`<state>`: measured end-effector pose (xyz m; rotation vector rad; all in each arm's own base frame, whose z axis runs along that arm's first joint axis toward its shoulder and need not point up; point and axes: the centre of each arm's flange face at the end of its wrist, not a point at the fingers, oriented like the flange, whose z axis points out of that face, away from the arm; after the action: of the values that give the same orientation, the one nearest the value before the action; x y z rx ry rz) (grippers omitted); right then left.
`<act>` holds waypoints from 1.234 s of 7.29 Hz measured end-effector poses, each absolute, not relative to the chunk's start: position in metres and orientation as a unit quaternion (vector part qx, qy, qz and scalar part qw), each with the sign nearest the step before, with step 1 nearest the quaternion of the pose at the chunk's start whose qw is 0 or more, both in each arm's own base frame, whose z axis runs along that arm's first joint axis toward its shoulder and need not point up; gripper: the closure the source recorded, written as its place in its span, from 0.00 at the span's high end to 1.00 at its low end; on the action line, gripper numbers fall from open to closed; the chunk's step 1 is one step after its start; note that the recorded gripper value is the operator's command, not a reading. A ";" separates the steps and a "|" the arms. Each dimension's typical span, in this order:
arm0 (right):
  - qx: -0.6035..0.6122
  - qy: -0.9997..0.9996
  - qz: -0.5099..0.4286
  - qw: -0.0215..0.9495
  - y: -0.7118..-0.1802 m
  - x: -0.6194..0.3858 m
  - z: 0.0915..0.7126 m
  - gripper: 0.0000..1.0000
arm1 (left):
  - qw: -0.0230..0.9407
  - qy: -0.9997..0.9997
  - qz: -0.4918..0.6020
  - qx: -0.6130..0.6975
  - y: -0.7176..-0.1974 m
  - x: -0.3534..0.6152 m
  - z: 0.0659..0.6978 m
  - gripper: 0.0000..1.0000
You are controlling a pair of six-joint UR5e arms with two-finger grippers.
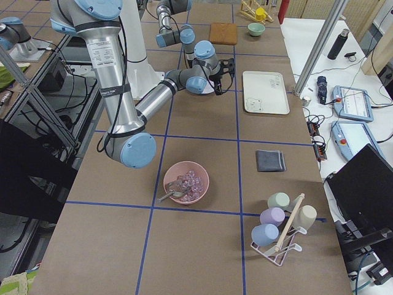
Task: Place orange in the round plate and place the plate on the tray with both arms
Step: 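Carry the orange with the left gripper and set it on the white plate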
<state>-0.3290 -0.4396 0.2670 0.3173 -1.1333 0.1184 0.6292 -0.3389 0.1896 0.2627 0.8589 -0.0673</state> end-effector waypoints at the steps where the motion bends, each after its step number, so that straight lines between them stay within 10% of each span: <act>1: 0.149 -0.534 0.056 0.831 -0.439 -0.329 0.268 1.00 | 0.900 0.414 -0.034 0.132 -0.341 0.632 0.187 0.99; 5: 0.146 -0.534 0.056 0.831 -0.438 -0.331 0.270 1.00 | 0.888 0.430 -0.022 0.162 -0.367 0.586 0.168 1.00; 9: 0.092 -0.566 0.150 0.805 -0.424 -0.347 0.260 0.98 | 0.902 0.389 0.087 0.166 -0.498 0.390 0.266 1.00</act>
<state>-0.3474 -0.4237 0.2596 0.1971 -1.2128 0.3215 0.3898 -0.4984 0.2660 0.3439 0.8051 0.1799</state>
